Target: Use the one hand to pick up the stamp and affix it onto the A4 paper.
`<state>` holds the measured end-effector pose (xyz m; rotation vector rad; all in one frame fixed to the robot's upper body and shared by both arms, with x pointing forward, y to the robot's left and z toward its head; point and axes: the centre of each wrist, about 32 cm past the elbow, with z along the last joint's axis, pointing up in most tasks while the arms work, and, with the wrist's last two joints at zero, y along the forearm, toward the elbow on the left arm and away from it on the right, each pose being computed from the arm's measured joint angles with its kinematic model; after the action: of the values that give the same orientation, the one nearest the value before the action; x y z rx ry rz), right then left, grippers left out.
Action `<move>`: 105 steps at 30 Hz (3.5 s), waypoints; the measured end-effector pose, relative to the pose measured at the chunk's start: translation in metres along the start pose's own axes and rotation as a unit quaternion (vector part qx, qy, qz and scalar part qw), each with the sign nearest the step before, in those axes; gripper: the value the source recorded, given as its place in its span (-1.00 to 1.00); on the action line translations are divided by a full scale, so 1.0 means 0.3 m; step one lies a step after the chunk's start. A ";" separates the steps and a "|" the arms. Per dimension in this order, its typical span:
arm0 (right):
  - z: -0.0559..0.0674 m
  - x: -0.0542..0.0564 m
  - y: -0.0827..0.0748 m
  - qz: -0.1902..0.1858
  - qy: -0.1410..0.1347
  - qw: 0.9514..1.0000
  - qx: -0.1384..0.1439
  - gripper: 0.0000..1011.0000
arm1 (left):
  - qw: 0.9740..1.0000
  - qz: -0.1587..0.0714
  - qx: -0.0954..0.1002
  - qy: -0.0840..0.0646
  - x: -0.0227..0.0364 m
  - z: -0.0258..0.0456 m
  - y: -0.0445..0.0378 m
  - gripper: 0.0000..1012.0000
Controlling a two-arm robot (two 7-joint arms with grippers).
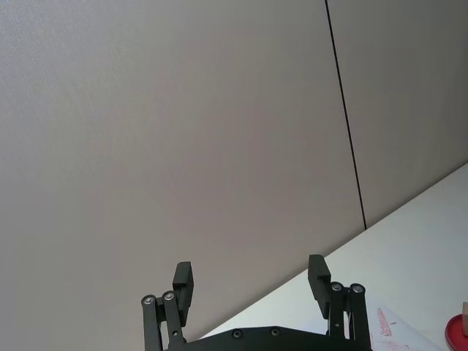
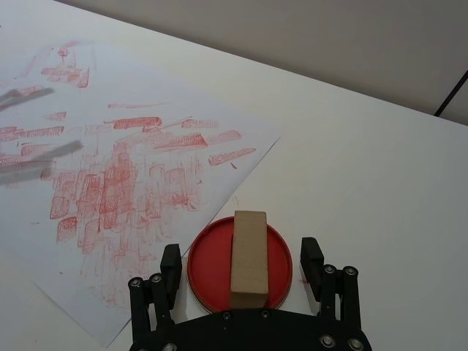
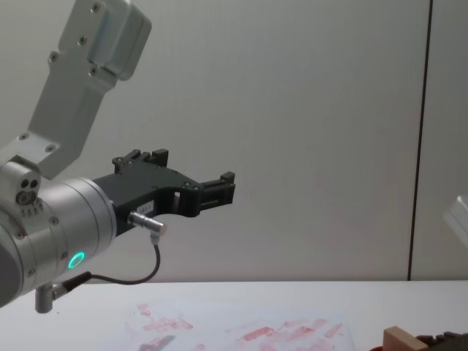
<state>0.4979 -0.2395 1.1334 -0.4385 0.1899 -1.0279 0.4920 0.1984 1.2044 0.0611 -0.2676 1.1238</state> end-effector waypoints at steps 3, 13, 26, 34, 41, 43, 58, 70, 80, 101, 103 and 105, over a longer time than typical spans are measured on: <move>0.000 0.000 0.001 0.000 -0.002 1.000 0.004 0.98 | 1.000 0.000 0.000 0.000 0.000 0.000 0.000 0.98; 0.004 -0.002 0.006 -0.003 -0.007 1.000 0.019 0.98 | 1.000 0.000 0.000 0.000 0.000 0.000 0.000 0.98; 0.006 -0.004 0.006 -0.005 -0.009 1.000 0.024 0.98 | 1.000 0.000 0.000 0.000 0.000 0.000 0.000 0.98; 0.008 -0.004 0.006 -0.005 -0.009 1.000 0.026 0.78 | 1.000 0.000 0.000 0.000 0.000 0.000 0.000 0.98; 0.008 -0.005 0.005 -0.005 -0.009 1.000 0.027 0.40 | 1.000 0.000 0.000 0.000 0.000 0.000 0.000 0.98; 0.008 -0.005 0.005 -0.005 -0.009 1.000 0.027 0.25 | 1.000 0.000 0.000 0.000 0.000 0.000 0.000 0.98; 0.010 -0.005 0.005 -0.005 -0.009 1.000 0.029 -0.57 | 1.000 0.000 0.000 0.000 0.000 0.000 0.000 0.98; 0.061 -0.013 0.013 0.001 -0.013 0.997 0.071 -0.57 | 1.000 0.000 0.000 0.000 0.000 0.000 0.000 0.98; 0.169 -0.054 0.069 0.043 -0.016 0.990 0.131 -0.57 | 1.000 0.000 0.000 0.000 0.000 0.000 0.000 0.98; 0.227 -0.197 0.292 0.141 -0.021 0.987 0.079 -0.57 | 1.000 0.000 0.000 0.000 0.000 0.000 0.000 0.98; 0.221 -0.204 0.302 0.144 -0.023 0.987 0.072 -0.56 | 1.000 0.000 0.000 0.000 0.000 0.000 0.000 0.98; 0.206 -0.217 0.318 0.148 -0.027 0.987 0.055 -0.57 | 1.000 0.000 0.000 0.000 0.000 0.000 0.000 0.98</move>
<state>0.5616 -0.1255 1.1438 -0.3256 0.1435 -0.7310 0.4920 0.1984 1.2044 0.0611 -0.2676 1.1238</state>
